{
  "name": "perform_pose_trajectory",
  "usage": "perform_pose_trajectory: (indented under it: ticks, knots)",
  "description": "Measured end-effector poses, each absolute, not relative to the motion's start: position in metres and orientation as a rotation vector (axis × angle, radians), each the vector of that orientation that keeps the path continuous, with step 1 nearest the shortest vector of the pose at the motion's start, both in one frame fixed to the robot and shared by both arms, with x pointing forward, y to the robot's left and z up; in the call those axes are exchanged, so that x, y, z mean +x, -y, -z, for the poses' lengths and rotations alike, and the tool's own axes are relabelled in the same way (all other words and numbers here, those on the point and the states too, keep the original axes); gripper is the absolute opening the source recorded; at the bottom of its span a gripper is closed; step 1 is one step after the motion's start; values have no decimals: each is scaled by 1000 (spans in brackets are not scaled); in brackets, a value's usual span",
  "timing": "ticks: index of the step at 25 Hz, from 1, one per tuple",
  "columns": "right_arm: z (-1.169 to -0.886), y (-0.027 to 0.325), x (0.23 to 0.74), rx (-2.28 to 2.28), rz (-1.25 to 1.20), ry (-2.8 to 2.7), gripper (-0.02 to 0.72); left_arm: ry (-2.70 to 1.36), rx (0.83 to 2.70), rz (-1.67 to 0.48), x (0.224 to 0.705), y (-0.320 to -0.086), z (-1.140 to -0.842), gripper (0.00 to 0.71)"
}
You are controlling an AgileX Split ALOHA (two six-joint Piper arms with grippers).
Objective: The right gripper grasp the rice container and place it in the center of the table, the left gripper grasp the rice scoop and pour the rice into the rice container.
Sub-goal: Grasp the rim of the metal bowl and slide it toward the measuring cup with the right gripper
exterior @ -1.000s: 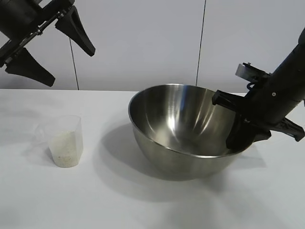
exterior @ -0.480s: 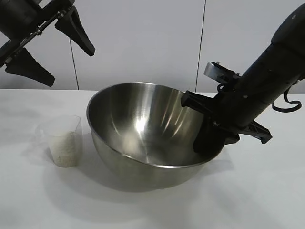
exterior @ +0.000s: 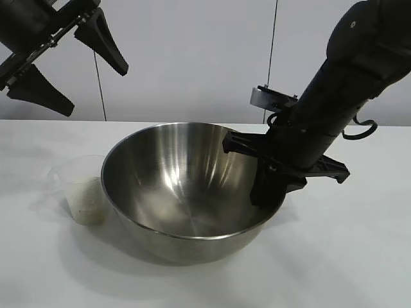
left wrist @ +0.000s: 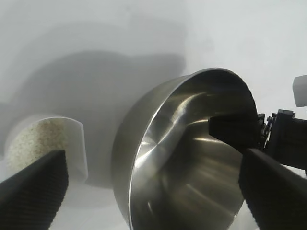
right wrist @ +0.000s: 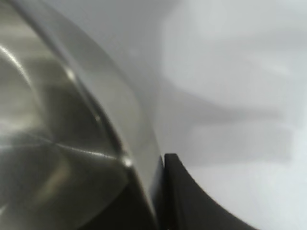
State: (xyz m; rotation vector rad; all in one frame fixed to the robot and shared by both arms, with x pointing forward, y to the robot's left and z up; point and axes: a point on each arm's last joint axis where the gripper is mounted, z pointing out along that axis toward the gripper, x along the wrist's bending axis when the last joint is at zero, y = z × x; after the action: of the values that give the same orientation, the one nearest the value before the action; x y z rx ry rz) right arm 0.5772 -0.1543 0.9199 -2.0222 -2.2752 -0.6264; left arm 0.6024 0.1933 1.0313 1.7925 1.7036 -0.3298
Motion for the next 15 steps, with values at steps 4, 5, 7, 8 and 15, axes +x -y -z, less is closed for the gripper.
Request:
perform_pose_trajectory:
  ticks: [4, 5, 7, 8, 15]
  knots:
    - [-919, 156, 576, -2016, 594, 2303, 12, -1704, 1792, 328, 602, -193, -1031, 696]
    - [-919, 156, 576, -2015, 594, 2304, 12, -1704, 1792, 328, 602, -193, -1031, 696]
    - [-919, 156, 576, -2016, 593, 2303, 18, -1704, 1792, 328, 602, -193, -1031, 696]
    - [-919, 156, 576, -2017, 593, 2302, 38, -1704, 1792, 328, 602, -193, -1031, 696]
    - [-920, 155, 577, -2024, 605, 2290, 437, -1704, 1792, 328, 602, -193, -1031, 696]
